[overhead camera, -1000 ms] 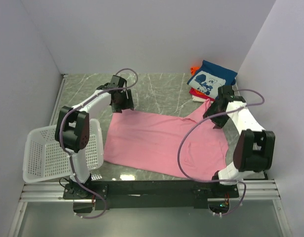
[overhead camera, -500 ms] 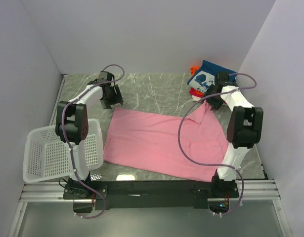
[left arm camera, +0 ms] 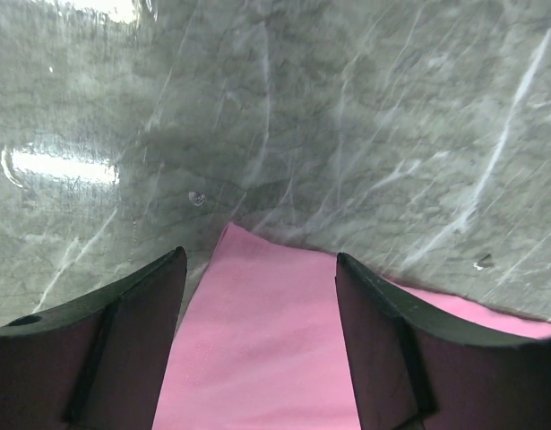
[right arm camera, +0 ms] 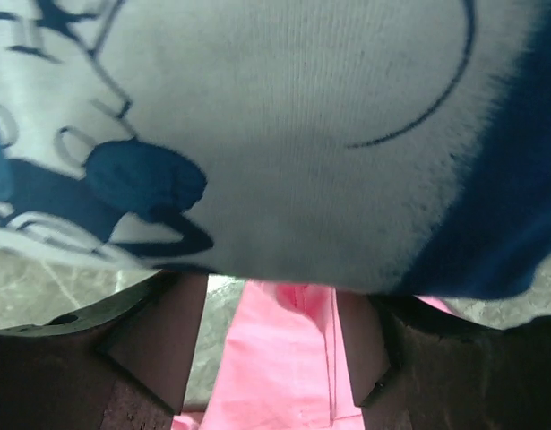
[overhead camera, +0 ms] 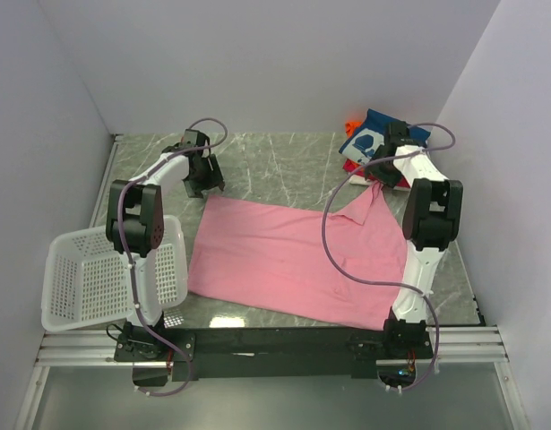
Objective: Fold and stack the t-shirts
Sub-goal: Fold the tshirt
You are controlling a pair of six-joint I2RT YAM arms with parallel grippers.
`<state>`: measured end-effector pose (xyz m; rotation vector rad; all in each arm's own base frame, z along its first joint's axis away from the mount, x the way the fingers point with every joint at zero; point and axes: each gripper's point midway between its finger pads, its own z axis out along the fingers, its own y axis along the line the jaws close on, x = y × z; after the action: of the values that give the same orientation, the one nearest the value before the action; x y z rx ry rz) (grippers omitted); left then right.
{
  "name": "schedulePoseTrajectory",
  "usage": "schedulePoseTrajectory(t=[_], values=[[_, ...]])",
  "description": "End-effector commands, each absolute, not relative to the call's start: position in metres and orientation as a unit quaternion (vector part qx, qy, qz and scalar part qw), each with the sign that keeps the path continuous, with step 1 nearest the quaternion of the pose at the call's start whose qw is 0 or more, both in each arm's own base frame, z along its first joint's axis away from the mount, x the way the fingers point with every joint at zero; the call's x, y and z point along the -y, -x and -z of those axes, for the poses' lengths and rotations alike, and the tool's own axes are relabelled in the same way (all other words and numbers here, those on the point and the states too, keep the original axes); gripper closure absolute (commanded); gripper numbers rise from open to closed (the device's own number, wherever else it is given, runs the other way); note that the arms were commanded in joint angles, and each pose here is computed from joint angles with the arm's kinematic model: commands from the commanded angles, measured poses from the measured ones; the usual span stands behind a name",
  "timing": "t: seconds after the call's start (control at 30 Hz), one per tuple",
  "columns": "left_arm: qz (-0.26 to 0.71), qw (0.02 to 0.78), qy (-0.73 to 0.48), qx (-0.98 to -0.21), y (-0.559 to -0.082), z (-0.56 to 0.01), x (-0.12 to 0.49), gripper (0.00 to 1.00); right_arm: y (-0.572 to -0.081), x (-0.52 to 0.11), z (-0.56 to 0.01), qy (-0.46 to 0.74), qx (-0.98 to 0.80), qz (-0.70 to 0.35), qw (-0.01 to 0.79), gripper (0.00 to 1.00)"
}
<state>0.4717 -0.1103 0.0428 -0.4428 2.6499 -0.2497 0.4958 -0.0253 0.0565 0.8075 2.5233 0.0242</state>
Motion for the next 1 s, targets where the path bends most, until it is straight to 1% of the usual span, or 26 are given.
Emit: schedulePoseTrajectory(t=[0.0,0.13,0.2,0.23,0.33,0.37,0.43,0.6,0.7,0.8,0.97], values=[[0.088,0.237,0.165,-0.953,-0.484,-0.055,0.109,0.27,-0.501,0.034,-0.058,-0.292,-0.924,0.005,0.246,0.35],[0.087,0.234,0.163,-0.954,-0.484,-0.056,0.109,0.27,-0.499,0.034,-0.049,-0.288,-0.928,0.007,0.238,0.38],[0.087,0.235,0.163,-0.954,-0.484,-0.058,0.109,0.27,-0.498,0.034,-0.046,-0.286,-0.929,0.009,0.235,0.42],[0.088,0.236,0.163,-0.954,-0.484,-0.058,0.109,0.27,-0.498,0.034,-0.045,-0.286,-0.929,0.010,0.234,0.46],[0.087,0.235,0.163,-0.954,-0.484,-0.058,0.109,0.27,-0.498,0.035,-0.046,-0.285,-0.929,0.011,0.238,0.55],[0.086,0.233,0.164,-0.955,-0.484,-0.057,0.109,0.27,-0.499,0.035,-0.048,-0.285,-0.928,0.012,0.239,0.60],[0.087,0.232,0.163,-0.955,-0.483,-0.057,0.110,0.27,-0.499,0.035,-0.049,-0.284,-0.928,0.011,0.239,0.67],[0.088,0.236,0.164,-0.954,-0.484,-0.059,0.109,0.27,-0.499,0.035,-0.055,-0.283,-0.928,0.010,0.241,0.81],[0.072,0.239,0.170,-0.953,-0.484,-0.058,0.104,0.27,-0.499,0.034,-0.058,-0.282,-0.928,0.008,0.242,0.94],[0.063,0.235,0.175,-0.954,-0.485,-0.055,0.101,0.30,-0.498,0.033,-0.058,-0.282,-0.929,0.006,0.240,1.00],[0.049,0.228,0.176,-0.956,-0.481,-0.051,0.098,0.34,-0.494,0.031,-0.054,-0.285,-0.929,0.002,0.235,1.00]])
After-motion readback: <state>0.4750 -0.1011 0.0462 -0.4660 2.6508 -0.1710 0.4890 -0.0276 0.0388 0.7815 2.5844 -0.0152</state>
